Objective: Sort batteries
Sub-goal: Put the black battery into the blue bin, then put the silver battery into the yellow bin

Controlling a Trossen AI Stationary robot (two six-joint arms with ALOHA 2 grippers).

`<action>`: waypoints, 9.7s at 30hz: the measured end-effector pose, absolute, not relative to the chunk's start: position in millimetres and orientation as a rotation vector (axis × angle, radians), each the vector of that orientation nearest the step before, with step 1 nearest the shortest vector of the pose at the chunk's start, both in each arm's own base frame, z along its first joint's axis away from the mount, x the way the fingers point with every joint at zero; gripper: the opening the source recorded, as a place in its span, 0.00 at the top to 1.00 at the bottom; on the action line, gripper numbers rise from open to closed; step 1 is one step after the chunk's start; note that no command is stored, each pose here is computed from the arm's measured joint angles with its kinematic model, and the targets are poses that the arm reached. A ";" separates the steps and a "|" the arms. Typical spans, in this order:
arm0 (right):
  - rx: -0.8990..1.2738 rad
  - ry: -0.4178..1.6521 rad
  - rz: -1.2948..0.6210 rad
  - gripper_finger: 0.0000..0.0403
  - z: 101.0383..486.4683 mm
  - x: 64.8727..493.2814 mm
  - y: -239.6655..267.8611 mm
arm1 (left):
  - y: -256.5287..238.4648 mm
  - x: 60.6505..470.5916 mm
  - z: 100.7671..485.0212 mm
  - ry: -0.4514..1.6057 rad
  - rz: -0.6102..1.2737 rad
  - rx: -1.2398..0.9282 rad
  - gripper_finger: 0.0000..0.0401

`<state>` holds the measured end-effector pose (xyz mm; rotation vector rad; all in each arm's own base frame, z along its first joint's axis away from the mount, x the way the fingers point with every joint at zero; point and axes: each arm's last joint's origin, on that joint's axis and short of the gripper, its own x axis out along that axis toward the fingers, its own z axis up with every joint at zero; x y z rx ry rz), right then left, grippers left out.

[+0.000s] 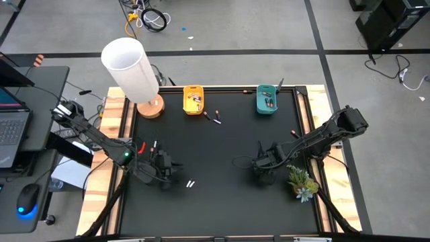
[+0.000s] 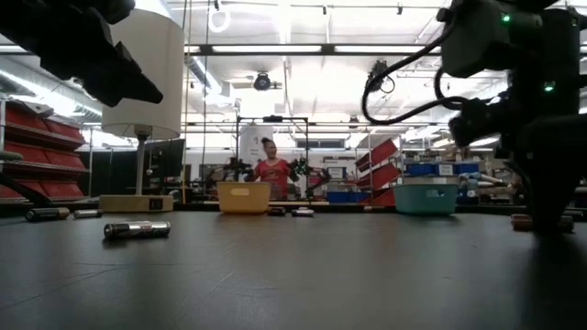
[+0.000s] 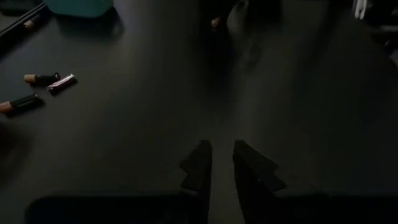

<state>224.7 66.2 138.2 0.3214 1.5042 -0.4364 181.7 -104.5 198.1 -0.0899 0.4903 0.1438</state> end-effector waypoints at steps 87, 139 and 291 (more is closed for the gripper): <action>-0.196 0.749 0.092 0.67 184.9 386.7 79.3 | -104.0 175.5 188.6 0.614 0.119 -0.157 0.82; -0.194 0.614 0.324 0.68 98.2 466.9 113.5 | -104.6 174.1 186.9 0.649 0.086 -0.157 0.82; -0.225 0.094 -0.269 0.75 190.8 370.1 99.3 | -133.3 177.9 90.1 0.392 0.539 -0.079 0.53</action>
